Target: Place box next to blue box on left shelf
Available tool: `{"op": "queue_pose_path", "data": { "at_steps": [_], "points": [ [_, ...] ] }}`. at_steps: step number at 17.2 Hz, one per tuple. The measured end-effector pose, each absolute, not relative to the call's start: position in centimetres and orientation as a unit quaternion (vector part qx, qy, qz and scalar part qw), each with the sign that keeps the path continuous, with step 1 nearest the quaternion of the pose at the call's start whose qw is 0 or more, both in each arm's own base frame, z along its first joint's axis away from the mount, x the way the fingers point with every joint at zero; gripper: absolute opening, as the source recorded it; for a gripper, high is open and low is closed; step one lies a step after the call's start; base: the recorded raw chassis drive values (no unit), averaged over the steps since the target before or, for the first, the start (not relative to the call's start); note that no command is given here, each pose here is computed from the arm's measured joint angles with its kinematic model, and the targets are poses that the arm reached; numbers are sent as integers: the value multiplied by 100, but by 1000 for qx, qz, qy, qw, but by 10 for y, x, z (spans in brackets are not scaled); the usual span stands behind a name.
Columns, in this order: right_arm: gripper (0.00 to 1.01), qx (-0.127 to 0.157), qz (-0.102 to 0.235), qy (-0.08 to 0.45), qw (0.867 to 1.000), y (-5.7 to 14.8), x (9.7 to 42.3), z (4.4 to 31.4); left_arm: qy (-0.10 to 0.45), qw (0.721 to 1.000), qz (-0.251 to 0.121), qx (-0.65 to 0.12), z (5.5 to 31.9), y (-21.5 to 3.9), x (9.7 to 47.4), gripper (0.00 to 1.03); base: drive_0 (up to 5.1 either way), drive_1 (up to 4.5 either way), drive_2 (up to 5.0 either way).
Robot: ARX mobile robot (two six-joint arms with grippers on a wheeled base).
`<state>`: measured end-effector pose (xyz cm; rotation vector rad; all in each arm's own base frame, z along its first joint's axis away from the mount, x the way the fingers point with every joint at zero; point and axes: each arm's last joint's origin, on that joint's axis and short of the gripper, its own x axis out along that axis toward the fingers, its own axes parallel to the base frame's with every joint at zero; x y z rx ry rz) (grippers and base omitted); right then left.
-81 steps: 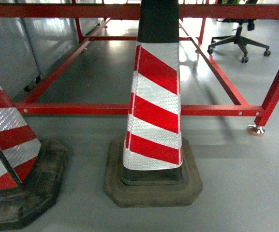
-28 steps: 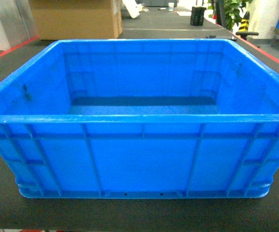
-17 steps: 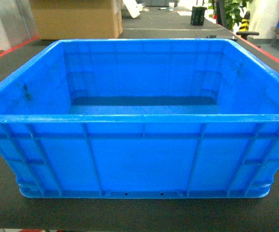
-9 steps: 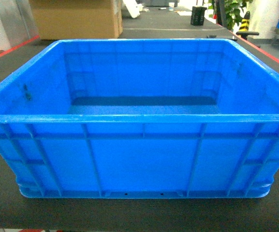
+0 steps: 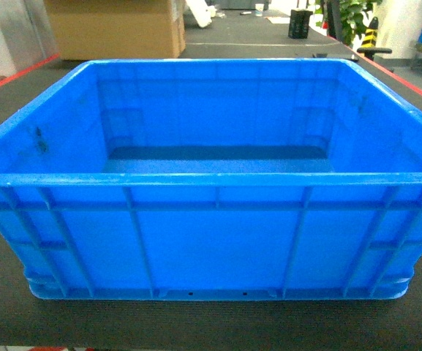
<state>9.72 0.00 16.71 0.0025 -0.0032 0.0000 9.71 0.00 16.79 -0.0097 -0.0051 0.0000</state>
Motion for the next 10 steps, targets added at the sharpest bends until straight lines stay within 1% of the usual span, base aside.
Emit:
{"op": "queue_pose_path", "data": {
  "at_steps": [10],
  "points": [
    [98, 1, 0, -2, 1000, 0, 97, 167, -3, 1000, 0, -5, 168, 0, 97, 98, 0, 0, 0]
  ]
}}
